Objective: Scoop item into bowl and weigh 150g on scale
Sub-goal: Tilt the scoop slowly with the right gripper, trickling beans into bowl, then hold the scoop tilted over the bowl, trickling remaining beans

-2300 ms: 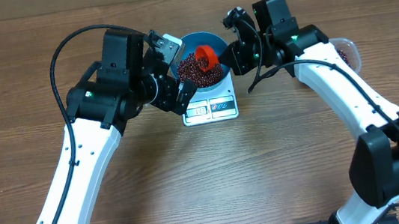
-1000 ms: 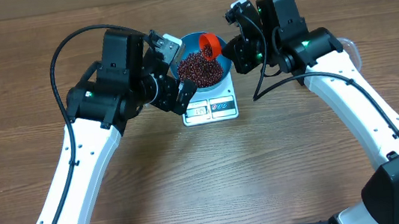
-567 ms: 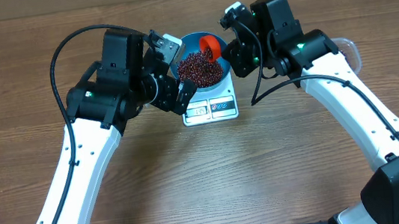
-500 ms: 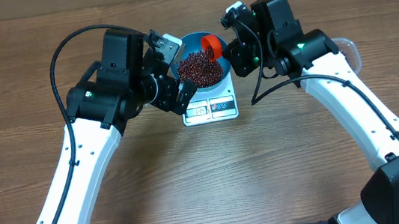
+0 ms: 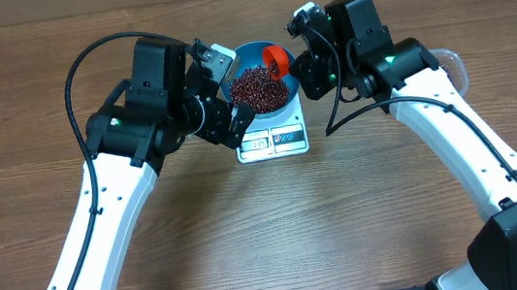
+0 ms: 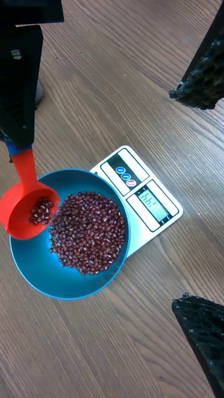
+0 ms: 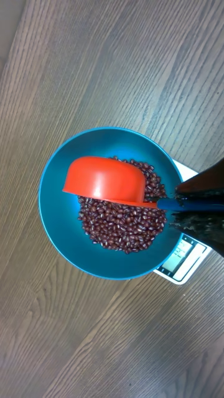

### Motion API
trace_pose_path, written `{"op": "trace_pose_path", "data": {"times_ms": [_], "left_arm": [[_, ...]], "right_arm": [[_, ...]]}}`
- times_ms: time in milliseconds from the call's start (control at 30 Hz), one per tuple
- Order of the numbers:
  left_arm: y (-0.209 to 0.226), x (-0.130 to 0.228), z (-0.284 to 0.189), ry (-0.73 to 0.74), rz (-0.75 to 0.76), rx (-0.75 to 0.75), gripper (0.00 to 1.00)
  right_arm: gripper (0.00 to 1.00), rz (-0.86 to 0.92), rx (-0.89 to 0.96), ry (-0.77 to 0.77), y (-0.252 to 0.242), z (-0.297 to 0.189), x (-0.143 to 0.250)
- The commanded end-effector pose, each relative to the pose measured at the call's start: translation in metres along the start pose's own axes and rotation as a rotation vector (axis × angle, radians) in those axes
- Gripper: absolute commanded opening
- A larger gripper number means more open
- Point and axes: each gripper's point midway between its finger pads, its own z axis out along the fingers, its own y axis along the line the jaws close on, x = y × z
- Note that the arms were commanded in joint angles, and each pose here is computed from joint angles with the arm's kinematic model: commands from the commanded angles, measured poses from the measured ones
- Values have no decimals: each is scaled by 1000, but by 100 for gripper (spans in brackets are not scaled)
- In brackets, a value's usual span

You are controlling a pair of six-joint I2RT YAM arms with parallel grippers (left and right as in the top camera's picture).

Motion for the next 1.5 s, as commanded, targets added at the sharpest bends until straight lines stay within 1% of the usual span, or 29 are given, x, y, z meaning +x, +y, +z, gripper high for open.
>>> {"op": "trace_pose_path", "data": {"times_ms": [0, 1200, 1333, 1400, 1467], "left_arm": [[-5, -9, -12, -39, 32, 10, 100], [-5, -9, -12, -39, 32, 10, 99], [-5, -9, -12, -39, 32, 10, 100], [-5, -9, -12, -39, 32, 10, 100], [-5, -9, -12, -39, 32, 10, 100]], "right_arm": [[4, -13, 13, -59, 2, -16, -19], [4, -14, 8, -57, 3, -16, -19], [4, -100, -63, -45, 15, -16, -15], [4, -82, -24, -48, 8, -16, -16], [4, -5, 45, -59, -4, -16, -20]]}}
